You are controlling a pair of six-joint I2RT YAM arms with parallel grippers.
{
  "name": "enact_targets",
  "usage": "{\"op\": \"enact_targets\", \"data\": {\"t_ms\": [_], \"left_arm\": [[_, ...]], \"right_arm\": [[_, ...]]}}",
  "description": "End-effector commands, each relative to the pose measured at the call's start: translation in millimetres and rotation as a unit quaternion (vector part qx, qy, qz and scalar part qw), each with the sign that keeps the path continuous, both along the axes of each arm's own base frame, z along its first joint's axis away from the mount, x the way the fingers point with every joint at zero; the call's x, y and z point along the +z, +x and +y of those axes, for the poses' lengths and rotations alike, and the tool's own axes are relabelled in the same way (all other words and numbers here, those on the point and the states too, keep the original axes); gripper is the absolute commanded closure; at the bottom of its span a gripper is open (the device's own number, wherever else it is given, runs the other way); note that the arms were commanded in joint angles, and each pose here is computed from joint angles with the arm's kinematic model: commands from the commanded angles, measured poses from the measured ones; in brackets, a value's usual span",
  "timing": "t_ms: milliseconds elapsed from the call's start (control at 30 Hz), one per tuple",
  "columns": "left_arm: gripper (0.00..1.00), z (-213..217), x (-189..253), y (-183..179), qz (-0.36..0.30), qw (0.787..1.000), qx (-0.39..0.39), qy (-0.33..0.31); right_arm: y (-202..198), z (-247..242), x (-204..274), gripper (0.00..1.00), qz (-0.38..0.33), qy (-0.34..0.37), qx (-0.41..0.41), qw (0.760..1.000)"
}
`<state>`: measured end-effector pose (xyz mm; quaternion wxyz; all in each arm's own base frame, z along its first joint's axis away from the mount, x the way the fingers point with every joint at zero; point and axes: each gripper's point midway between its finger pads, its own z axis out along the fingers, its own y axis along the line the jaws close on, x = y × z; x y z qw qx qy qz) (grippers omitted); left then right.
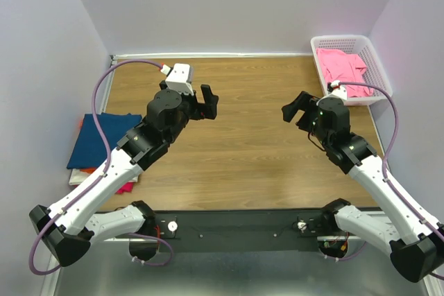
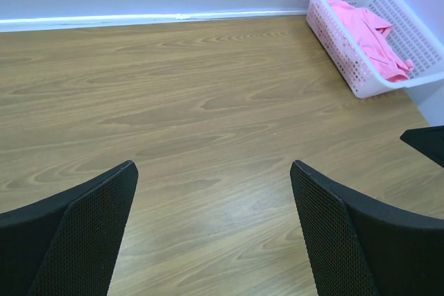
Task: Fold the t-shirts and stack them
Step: Grab the tshirt from the pile
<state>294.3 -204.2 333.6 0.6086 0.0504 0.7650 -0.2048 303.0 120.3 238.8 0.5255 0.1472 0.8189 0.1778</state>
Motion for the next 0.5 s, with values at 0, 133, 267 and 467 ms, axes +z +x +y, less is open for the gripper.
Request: {"op": "enact_targets", "data": {"t_ms": [0, 133, 267, 467], "left_arm": [[0.02, 0, 0, 1, -0.009, 1.0, 0.001, 0.002], [0.02, -2, -2, 1, -0.006, 1.0, -0.005, 0.002], [0.02, -4, -4, 0, -0.005, 1.0, -0.011, 0.002], [0.02, -6, -6, 0, -0.003, 1.0, -0.015, 0.004]], "right_arm": [[-3, -7, 0, 0.0, 0.001, -0.019, -0.008, 1.0], [3, -4, -1, 0.0, 0.007, -0.036, 0.0, 0.999], [34, -12, 0, 0.0, 0.019, -0.087, -0.039, 0.995], [128, -42, -4, 0.0, 0.056, -0.122, -0.102, 0.986]]}}
